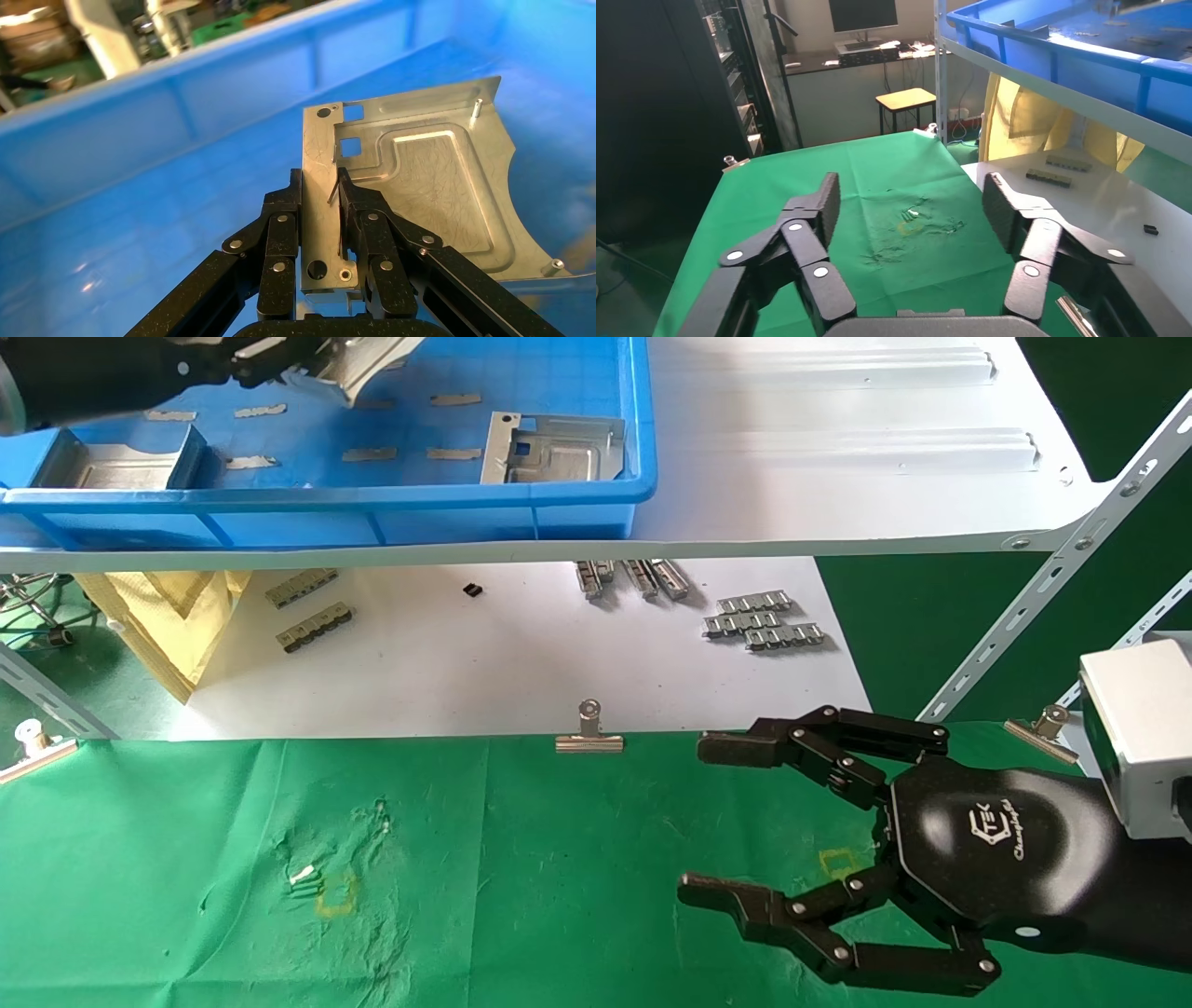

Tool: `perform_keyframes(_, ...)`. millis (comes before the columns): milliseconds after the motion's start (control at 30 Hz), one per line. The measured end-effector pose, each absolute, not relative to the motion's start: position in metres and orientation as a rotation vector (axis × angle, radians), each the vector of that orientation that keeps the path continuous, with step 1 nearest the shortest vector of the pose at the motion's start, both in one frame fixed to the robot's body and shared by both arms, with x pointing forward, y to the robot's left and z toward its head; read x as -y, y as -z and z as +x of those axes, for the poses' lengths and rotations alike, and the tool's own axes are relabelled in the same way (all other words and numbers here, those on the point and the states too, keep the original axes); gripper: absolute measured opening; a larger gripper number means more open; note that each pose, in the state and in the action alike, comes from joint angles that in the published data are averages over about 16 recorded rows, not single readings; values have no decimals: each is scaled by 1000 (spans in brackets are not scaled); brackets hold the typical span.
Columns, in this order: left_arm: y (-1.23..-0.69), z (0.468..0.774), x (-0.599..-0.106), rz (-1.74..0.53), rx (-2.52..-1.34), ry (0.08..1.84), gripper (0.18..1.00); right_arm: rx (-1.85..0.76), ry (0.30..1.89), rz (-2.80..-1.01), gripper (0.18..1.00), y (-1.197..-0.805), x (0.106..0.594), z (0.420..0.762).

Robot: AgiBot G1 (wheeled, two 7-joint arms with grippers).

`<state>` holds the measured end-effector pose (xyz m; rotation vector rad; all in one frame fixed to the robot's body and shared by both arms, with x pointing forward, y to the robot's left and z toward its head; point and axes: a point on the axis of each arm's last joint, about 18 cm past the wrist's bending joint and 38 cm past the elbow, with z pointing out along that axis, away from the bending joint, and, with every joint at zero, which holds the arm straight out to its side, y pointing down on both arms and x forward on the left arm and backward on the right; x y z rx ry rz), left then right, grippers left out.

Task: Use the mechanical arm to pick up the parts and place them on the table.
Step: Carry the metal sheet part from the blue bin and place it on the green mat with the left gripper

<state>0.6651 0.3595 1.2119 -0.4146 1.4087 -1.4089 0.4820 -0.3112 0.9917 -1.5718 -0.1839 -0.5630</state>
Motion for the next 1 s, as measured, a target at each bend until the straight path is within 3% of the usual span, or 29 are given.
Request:
perform_keyframes(400, -1198, 602, -355, -38, -1520, 1541, 273, 184, 563, -1572, 889, -992, 311, 482)
perform_keyframes(600, -1178, 579, -365, 121, -1549, 1499, 273, 184, 563, -1572, 955, -992, 311, 482)
perform_keyframes(1000, -1112, 555, -389, 269, -1615, 1348, 273, 184, 563, -1572, 1000, -992, 311, 482)
